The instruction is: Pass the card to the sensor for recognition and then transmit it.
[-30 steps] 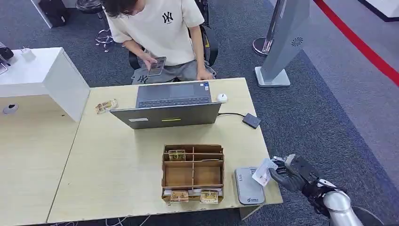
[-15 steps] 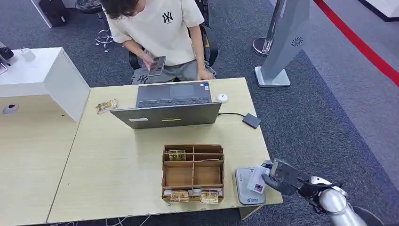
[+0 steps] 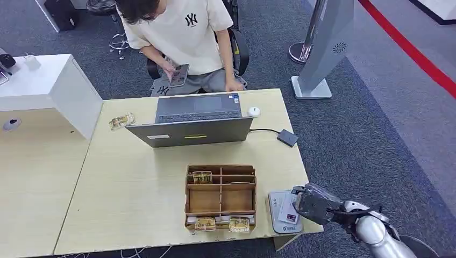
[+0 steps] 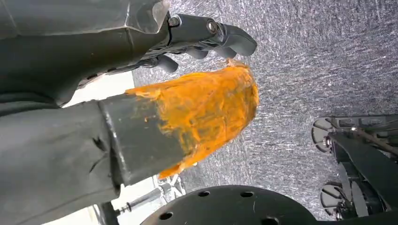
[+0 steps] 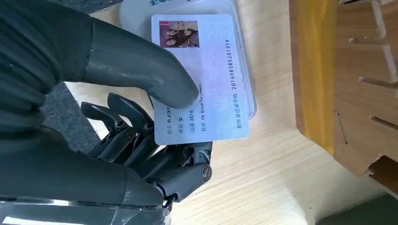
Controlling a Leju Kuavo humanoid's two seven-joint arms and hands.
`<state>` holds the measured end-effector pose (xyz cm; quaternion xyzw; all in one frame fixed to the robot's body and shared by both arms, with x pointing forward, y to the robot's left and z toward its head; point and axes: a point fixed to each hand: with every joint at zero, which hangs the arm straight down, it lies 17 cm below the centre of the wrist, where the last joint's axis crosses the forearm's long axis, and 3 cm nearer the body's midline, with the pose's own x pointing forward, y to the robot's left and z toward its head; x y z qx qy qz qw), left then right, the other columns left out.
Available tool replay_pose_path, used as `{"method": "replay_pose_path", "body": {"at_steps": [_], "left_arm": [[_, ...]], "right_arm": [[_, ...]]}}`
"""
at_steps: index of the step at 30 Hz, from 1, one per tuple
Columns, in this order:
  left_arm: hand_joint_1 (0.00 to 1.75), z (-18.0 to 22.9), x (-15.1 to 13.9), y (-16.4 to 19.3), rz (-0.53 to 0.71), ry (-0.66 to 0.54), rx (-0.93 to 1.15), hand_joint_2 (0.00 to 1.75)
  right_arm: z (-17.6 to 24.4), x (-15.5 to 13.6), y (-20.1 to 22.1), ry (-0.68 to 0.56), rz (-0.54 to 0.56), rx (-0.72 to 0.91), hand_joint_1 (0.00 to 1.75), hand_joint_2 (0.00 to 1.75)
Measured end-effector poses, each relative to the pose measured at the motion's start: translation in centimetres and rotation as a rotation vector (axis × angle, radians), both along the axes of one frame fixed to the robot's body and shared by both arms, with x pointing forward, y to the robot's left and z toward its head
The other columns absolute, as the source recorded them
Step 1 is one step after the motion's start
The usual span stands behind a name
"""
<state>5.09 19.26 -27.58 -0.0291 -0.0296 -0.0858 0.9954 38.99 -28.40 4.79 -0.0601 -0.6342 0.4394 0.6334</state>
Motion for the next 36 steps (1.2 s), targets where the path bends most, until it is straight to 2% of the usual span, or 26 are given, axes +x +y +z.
{"method": "replay_pose_path", "body": {"at_steps": [18, 29, 36], "left_arm": [[0.0, 0.0, -0.1, -0.1, -0.018, 0.001, -0.006, 0.0], [0.0, 0.0, -0.1, -0.1, -0.019, 0.001, -0.006, 0.0], [0.0, 0.0, -0.1, -0.1, -0.022, 0.002, -0.005, 0.0]], "right_arm": [[-1.6, 2.4, -1.9, 0.017, -0.058, -0.046, 1.75, 1.75], [-2.5, 2.8, -2.7, 0.031, -0.081, -0.064, 1.75, 1.75], [-2.5, 3.2, -2.4, -0.006, -0.105, -0.08, 1.75, 1.75]]}}
